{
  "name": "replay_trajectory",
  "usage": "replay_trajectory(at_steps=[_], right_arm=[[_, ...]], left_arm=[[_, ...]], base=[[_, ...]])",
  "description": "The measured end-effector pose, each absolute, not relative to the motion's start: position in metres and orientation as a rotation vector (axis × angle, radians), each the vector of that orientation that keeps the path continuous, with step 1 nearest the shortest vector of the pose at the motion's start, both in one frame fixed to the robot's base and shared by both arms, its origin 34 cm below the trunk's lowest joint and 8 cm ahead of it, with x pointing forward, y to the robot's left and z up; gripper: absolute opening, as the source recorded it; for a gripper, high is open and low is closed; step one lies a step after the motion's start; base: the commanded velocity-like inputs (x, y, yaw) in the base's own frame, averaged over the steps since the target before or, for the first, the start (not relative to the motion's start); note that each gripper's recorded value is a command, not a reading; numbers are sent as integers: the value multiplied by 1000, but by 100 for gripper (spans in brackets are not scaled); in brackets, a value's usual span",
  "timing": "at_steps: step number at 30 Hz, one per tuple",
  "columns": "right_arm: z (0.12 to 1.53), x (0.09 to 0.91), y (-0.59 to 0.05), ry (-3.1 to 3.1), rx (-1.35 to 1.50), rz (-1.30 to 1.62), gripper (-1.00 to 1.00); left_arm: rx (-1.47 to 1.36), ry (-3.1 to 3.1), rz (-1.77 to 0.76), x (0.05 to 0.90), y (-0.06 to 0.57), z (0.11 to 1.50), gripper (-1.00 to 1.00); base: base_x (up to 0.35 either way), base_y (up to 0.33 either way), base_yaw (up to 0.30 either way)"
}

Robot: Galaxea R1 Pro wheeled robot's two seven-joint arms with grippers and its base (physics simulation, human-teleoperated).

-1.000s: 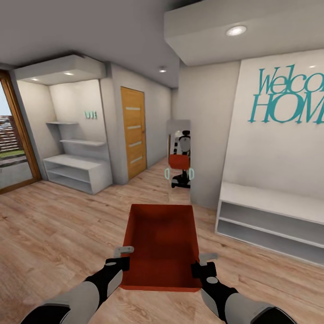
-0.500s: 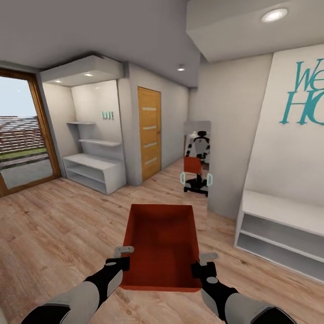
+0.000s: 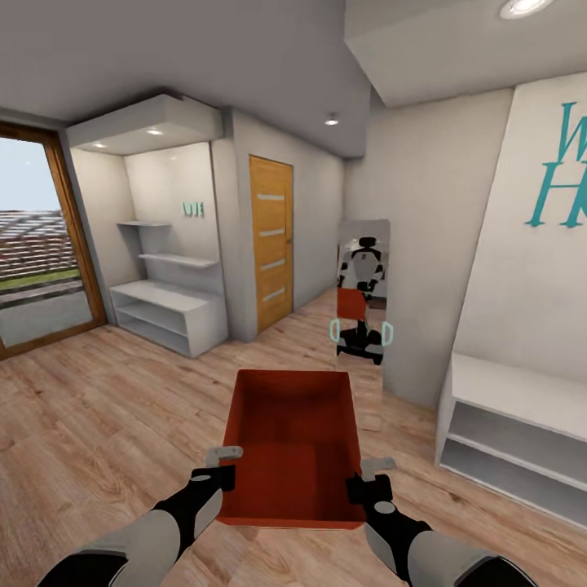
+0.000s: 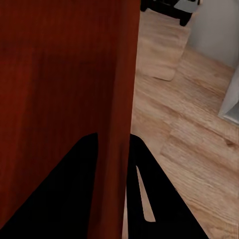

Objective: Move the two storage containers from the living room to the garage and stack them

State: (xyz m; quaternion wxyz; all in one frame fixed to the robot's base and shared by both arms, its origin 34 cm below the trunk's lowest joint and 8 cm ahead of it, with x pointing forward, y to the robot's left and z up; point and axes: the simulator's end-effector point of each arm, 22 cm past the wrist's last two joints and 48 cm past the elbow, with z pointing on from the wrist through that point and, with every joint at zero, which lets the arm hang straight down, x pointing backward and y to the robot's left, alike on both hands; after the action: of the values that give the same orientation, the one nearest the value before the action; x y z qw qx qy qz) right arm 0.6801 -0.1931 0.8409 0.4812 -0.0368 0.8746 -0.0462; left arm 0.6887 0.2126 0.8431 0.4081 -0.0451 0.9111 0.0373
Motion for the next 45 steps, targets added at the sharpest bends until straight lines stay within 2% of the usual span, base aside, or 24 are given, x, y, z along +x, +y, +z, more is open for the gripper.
replay_trajectory(at_steps=[24, 45], right_arm=[[853, 683, -193, 2111, -87, -115, -100], [854, 683, -193, 2110, -88, -113, -100]], left_arm=[[-113, 2274, 94, 692, 213, 856, -100], [-115, 2273, 92, 692, 212, 856, -100]], base=[[322, 0, 177], [322, 0, 11]])
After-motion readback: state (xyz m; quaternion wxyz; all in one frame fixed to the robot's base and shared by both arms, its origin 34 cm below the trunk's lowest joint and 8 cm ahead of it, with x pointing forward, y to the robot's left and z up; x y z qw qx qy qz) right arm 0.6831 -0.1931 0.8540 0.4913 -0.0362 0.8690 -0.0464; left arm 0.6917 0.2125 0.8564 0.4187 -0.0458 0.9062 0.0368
